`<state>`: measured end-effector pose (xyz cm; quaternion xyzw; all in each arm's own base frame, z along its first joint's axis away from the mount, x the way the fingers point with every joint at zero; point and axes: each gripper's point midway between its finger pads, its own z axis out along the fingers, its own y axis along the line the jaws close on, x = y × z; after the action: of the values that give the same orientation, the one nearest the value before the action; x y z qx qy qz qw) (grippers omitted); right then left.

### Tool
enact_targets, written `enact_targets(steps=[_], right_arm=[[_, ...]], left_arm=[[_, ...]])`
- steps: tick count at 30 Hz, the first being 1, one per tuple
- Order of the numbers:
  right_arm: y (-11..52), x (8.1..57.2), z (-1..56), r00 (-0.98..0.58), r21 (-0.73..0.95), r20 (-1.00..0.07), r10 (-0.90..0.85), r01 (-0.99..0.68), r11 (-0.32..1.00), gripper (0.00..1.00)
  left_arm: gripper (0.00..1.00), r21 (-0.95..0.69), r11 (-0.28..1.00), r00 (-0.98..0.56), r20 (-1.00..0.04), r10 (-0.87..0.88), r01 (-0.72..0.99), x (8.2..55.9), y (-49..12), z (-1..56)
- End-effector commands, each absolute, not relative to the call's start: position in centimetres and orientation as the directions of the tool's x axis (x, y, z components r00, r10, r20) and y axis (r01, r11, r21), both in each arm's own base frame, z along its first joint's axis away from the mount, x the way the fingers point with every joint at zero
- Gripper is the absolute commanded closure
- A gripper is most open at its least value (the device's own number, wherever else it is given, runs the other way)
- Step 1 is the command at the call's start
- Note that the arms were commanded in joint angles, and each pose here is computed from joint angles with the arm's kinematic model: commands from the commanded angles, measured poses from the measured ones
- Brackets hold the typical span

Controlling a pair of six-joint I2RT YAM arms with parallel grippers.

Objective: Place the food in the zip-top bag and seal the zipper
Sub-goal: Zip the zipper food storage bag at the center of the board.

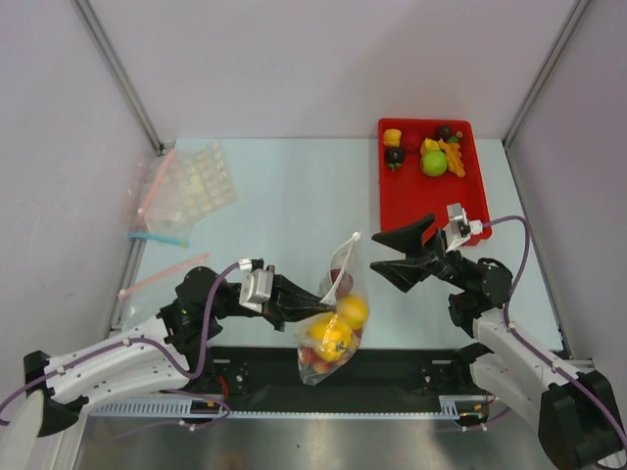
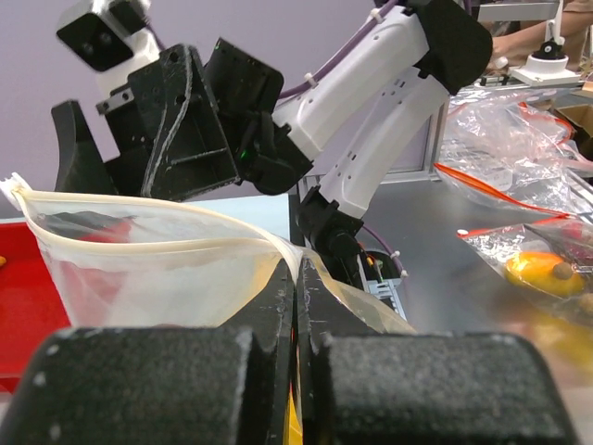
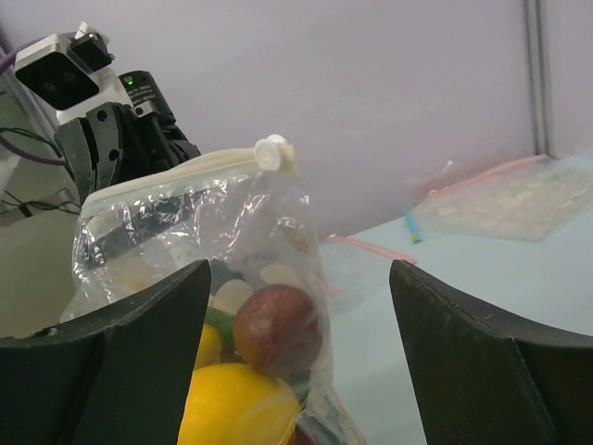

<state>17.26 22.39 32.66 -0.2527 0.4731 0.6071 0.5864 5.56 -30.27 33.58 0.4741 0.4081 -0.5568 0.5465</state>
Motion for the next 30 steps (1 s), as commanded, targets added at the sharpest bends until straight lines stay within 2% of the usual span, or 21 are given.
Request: enact_targets(steps=[1, 6, 12, 15, 18, 21, 22, 24, 27, 28, 29, 30], right_arm=[[22.5, 15.4, 34.3, -0.158, 0.202, -0.862, 0.481, -0.979, 0.040, 0.16], [22.7, 14.6, 34.4, -0.167, 0.179, -0.869, 0.466, -0.984, -0.019, 0.16], [22.6, 14.0, 34.7, -0.145, 0.153, -0.872, 0.467, -0.988, -0.022, 0.16], [22.6, 13.2, 35.2, -0.132, 0.129, -0.875, 0.466, -0.991, -0.040, 0.22], [22.7, 12.6, 35.3, -0.125, 0.112, -0.879, 0.459, -0.992, -0.055, 0.33], [23.0, 12.0, 35.4, -0.125, 0.101, -0.884, 0.450, -0.992, -0.078, 0.61], [23.1, 12.0, 35.5, -0.118, 0.092, -0.886, 0.448, -0.993, -0.080, 0.81], [23.2, 12.0, 35.4, -0.126, 0.100, -0.890, 0.438, -0.992, -0.082, 0.97], [23.2, 12.2, 35.4, -0.128, 0.108, -0.887, 0.443, -0.992, -0.070, 1.00], [23.2, 12.3, 35.4, -0.124, 0.107, -0.888, 0.443, -0.992, -0.064, 1.00], [23.2, 12.5, 35.6, -0.117, 0.104, -0.885, 0.450, -0.993, -0.052, 1.00], [23.2, 12.8, 35.4, -0.133, 0.128, -0.886, 0.444, -0.991, -0.043, 1.00]], left_arm=[[1.00, 0.127, -0.081, 0.094, -0.942, -0.322, 0.989, 4.8, -29.8, 36.5], [1.00, 0.130, -0.128, 0.085, -0.947, -0.310, 0.983, 4.0, -30.1, 36.3], [1.00, 0.131, -0.175, 0.073, -0.950, -0.304, 0.976, 3.2, -30.2, 36.3], [1.00, 0.120, -0.182, 0.064, -0.956, -0.287, 0.976, 3.4, -30.6, 36.0], [1.00, 0.114, -0.184, 0.059, -0.958, -0.280, 0.976, 3.4, -30.7, 35.9], [1.00, 0.112, -0.180, 0.059, -0.959, -0.278, 0.977, 3.5, -30.8, 35.9], [0.99, 0.115, -0.175, 0.062, -0.958, -0.281, 0.978, 3.5, -30.7, 35.9], [1.00, 0.113, -0.166, 0.063, -0.957, -0.283, 0.980, 3.7, -30.7, 36.0], [0.99, 0.116, -0.151, 0.069, -0.956, -0.284, 0.982, 3.9, -30.6, 36.0], [0.96, 0.118, -0.147, 0.072, -0.956, -0.285, 0.982, 3.9, -30.5, 36.0], [0.78, 0.118, -0.144, 0.073, -0.956, -0.283, 0.983, 3.9, -30.5, 36.0], [0.66, 0.121, -0.135, 0.079, -0.956, -0.282, 0.983, 4.1, -30.5, 35.9]])
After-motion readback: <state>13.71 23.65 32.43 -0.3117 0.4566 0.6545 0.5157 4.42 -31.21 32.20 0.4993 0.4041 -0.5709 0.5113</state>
